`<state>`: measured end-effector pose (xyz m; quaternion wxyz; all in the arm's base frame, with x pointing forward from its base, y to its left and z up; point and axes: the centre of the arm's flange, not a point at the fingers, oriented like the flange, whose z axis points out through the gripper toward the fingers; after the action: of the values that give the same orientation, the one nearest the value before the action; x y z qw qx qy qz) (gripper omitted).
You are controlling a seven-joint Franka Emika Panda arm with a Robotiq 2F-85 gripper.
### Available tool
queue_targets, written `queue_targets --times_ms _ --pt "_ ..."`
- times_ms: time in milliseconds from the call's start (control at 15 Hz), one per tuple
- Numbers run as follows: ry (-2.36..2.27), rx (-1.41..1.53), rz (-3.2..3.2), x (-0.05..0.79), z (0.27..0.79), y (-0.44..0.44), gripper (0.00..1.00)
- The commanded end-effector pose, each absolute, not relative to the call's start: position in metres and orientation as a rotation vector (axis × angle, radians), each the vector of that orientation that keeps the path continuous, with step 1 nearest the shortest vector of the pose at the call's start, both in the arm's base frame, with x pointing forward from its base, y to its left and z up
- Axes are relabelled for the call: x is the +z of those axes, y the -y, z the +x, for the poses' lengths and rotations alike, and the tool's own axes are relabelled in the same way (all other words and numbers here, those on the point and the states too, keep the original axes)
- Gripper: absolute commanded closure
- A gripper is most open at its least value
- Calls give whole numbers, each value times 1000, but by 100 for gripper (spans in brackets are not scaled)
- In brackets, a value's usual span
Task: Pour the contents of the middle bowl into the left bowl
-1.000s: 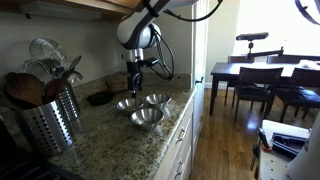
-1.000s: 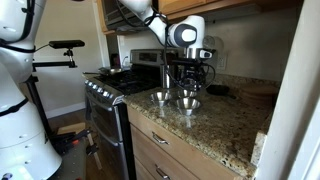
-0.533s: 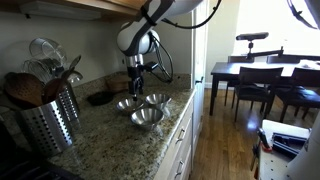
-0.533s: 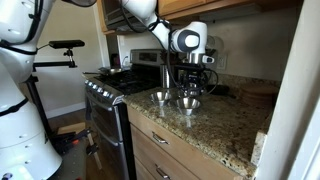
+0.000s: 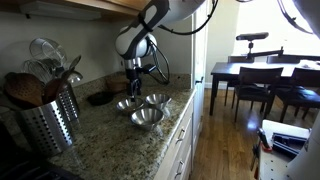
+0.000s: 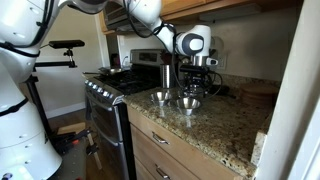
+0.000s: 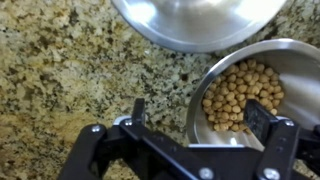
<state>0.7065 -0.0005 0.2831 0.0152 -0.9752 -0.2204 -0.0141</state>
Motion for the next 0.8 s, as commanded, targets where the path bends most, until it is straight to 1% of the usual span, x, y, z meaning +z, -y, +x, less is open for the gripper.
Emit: queue_targets --times_ms 0,333,400,467,533,600,667,733 --pt "665 -85 -3052 286 722 6 0" --pt "661 -88 -3053 283 726 3 0" --pt "662 -85 -3053 283 726 3 8" --pt "662 -85 -3053 283 727 3 8" --pt "661 -83 -3052 282 727 3 12" --pt "660 -82 -3053 281 727 3 10" --pt "660 -79 -3052 280 727 3 15" --pt "660 -74 -3051 278 726 3 16"
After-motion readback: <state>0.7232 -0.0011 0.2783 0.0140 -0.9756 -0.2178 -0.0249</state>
